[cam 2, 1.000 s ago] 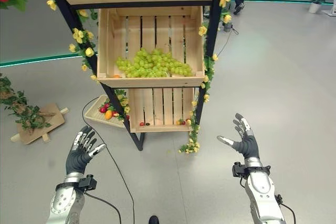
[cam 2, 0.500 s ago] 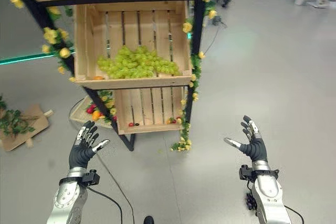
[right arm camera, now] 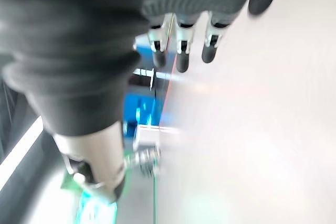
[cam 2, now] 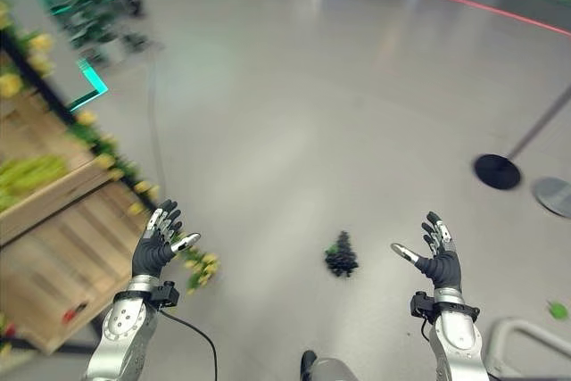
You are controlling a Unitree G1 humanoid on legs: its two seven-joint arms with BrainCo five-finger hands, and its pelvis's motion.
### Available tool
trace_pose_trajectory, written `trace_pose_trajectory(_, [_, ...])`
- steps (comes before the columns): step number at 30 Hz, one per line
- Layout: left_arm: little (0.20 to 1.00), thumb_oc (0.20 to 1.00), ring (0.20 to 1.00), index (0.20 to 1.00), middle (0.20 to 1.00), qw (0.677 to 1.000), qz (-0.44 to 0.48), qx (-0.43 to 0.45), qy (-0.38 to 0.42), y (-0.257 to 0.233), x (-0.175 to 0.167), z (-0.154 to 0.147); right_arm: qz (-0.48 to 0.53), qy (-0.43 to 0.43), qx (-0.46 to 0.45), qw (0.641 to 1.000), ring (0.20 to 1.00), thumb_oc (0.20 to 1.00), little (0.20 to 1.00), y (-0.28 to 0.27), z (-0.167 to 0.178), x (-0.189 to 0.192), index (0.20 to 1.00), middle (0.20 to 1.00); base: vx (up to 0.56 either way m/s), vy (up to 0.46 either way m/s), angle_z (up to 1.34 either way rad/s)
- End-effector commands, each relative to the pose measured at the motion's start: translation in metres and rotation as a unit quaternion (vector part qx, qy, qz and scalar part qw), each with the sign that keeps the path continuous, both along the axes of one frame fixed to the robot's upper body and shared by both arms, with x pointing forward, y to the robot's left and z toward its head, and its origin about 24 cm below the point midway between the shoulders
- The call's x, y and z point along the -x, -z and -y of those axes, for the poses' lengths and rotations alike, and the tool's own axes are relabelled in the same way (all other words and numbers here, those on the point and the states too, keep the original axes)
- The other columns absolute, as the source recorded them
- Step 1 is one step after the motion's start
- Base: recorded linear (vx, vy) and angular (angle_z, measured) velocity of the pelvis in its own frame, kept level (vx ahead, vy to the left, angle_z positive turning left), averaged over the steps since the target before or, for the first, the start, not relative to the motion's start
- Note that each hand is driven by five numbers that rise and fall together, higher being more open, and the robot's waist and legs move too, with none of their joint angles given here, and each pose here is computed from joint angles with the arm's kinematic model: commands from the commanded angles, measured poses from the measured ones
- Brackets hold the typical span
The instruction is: Pick up the fruits from the basket on one side to the basket on the other side
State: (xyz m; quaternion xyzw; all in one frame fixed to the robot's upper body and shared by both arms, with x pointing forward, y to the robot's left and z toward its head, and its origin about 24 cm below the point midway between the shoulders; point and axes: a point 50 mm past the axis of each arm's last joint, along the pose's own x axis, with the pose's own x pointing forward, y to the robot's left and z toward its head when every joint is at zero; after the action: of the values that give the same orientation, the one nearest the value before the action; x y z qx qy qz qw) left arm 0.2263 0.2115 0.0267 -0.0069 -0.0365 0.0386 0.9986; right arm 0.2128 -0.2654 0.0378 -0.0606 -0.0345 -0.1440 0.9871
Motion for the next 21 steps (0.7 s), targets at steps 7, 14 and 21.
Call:
trace_pose_trajectory(7, [1.000, 1.000, 1.000, 1.000, 1.000, 0.997, 0.060, -0.051, 0.004, -0.022, -0.001, -0.003, 0.055, -0.043, 0.035, 0.997, 1.000, 1.000, 1.000, -0.023, -0.007, -0.007, 1.000, 1.000, 0.26, 0.058, -1.74])
trace_pose_trajectory(14, [1.000, 1.000, 1.000, 1.000, 1.000, 0.996, 0.057, -0.072, 0.020, -0.023, 0.002, -0.009, 0.042, -0.076, 0.055, 0.995, 1.000, 1.000, 1.000, -0.026, -0.009, -0.013, 1.000, 1.000, 0.24, 0.208, -2.08])
trace_pose_trajectory(21, [1.000, 1.000, 1.000, 1.000, 1.000, 0.993, 0.093, -0.070, 0.002, -0.041, 0.005, -0.021, 0.067, -0.096, 0.035, 0.992, 1.000, 1.000, 1.000, -0.031, -0.026, -0.018, 1.000, 1.000, -0.04, 0.291, -1.79])
